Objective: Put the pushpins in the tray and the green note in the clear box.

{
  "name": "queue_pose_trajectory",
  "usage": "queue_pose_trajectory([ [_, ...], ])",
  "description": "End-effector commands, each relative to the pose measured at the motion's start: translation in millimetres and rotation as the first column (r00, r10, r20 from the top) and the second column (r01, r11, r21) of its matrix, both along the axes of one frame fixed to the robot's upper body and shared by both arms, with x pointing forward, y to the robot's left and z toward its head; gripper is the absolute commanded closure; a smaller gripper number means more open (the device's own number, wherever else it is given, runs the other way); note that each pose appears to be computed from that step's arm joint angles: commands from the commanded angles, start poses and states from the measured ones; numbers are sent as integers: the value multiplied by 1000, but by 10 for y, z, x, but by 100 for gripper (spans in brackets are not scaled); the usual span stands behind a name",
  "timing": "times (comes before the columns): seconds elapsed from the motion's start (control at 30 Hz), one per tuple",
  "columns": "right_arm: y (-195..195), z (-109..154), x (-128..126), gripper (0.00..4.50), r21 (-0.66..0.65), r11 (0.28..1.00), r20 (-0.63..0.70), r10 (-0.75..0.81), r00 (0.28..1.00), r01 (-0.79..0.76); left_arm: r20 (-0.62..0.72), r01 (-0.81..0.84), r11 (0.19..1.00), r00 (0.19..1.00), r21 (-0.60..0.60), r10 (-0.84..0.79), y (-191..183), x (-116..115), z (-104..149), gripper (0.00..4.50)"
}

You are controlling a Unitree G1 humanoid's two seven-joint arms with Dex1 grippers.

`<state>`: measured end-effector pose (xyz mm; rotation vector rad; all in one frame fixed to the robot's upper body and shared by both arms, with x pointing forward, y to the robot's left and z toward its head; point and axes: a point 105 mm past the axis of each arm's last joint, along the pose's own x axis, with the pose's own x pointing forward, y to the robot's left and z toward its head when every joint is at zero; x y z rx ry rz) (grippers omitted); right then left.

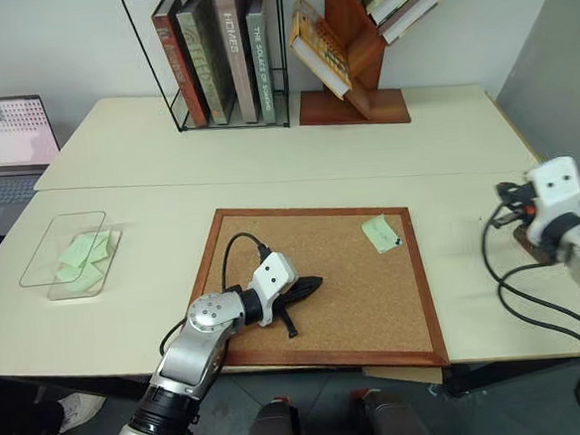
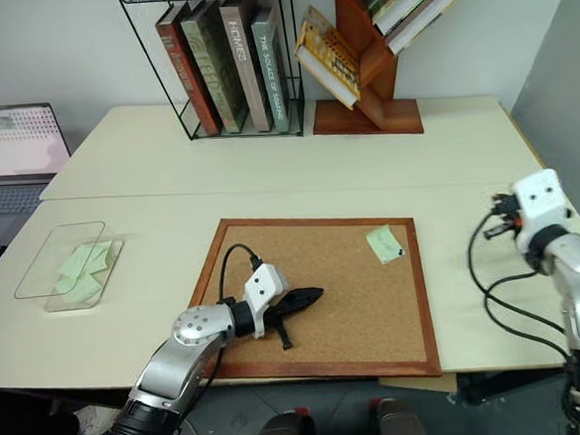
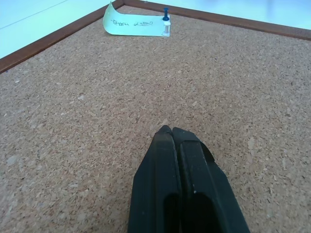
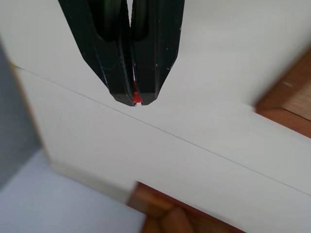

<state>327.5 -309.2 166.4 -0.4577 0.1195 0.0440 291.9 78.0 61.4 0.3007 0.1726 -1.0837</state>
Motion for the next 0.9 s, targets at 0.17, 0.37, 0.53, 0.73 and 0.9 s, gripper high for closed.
queue_pose_trajectory([
  [0.17,-528,-315,-294,448,-111,979,-137,-185,973,171,-72,45,999,997,31,-42,-55,-118,-213,450],
  [0.37,-709,-523,-285,448,-140,965,-170,-244,955,222,-73,40,999,997,28,-37,-48,-115,-214,450],
  [0.53,-751,-662,-227,448,-126,962,-195,-265,944,244,-72,39,999,997,31,-37,-34,-111,-211,450],
  [0.73,-808,-702,-183,336,-80,957,-198,-289,937,279,-69,33,999,997,31,-31,-26,-107,-209,450],
  [0.9,-843,-695,-177,244,-55,953,-201,-303,932,298,-71,31,999,997,31,-29,-20,-115,-218,450],
])
